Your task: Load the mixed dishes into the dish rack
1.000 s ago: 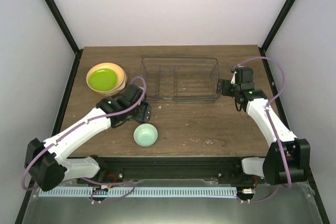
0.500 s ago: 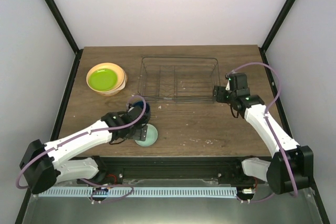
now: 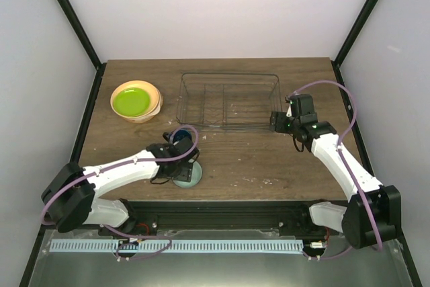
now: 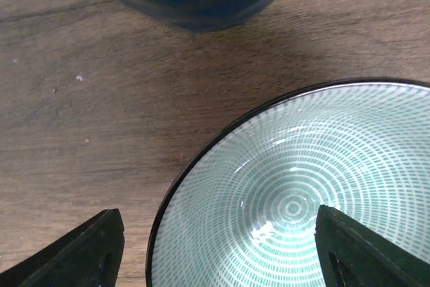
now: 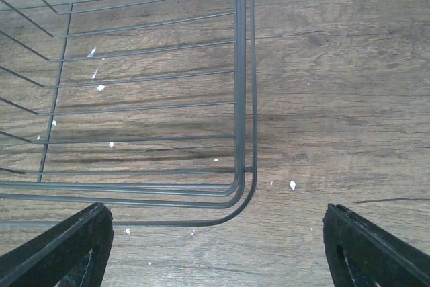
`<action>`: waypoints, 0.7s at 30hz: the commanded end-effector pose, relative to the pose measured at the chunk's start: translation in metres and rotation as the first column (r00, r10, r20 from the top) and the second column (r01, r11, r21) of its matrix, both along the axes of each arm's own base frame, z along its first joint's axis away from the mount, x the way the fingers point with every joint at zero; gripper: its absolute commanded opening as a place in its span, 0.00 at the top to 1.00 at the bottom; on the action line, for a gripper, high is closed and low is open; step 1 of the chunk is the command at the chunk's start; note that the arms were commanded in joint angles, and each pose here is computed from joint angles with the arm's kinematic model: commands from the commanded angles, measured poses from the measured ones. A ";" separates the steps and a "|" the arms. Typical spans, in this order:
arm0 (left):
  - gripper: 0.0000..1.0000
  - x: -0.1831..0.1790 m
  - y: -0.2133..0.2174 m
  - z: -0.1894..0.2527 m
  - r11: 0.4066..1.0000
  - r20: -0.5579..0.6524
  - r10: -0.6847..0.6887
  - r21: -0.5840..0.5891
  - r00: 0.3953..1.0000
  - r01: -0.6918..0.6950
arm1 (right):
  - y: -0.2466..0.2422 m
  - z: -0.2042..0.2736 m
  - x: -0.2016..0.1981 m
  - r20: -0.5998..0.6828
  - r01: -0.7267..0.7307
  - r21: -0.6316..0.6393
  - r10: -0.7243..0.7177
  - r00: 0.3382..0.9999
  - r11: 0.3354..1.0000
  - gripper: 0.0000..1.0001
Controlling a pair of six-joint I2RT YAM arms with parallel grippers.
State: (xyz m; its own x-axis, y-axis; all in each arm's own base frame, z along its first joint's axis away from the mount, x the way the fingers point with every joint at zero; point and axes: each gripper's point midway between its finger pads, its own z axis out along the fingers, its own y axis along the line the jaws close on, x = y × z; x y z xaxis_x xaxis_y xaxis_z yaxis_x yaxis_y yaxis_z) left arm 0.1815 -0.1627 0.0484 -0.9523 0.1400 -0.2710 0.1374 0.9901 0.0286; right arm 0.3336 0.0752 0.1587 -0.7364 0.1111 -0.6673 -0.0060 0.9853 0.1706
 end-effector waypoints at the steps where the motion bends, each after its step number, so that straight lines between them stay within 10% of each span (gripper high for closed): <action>1: 0.28 -0.004 -0.009 -0.013 0.999 -0.021 -0.009 -0.047 1.000 0.008 | 0.004 -0.002 -0.002 -0.008 -0.007 0.006 0.007 1.000 1.000 0.13; 13: 0.99 -0.008 -0.025 -0.009 0.989 -0.031 -0.059 -0.135 0.998 0.054 | 0.003 -0.002 -0.005 -0.010 -0.002 0.002 0.002 1.000 1.000 0.13; 21: 1.00 -0.013 -0.055 0.023 0.942 -0.005 -0.160 -0.299 0.987 0.152 | 0.040 0.000 -0.012 0.021 -0.169 0.153 0.167 0.986 0.974 0.13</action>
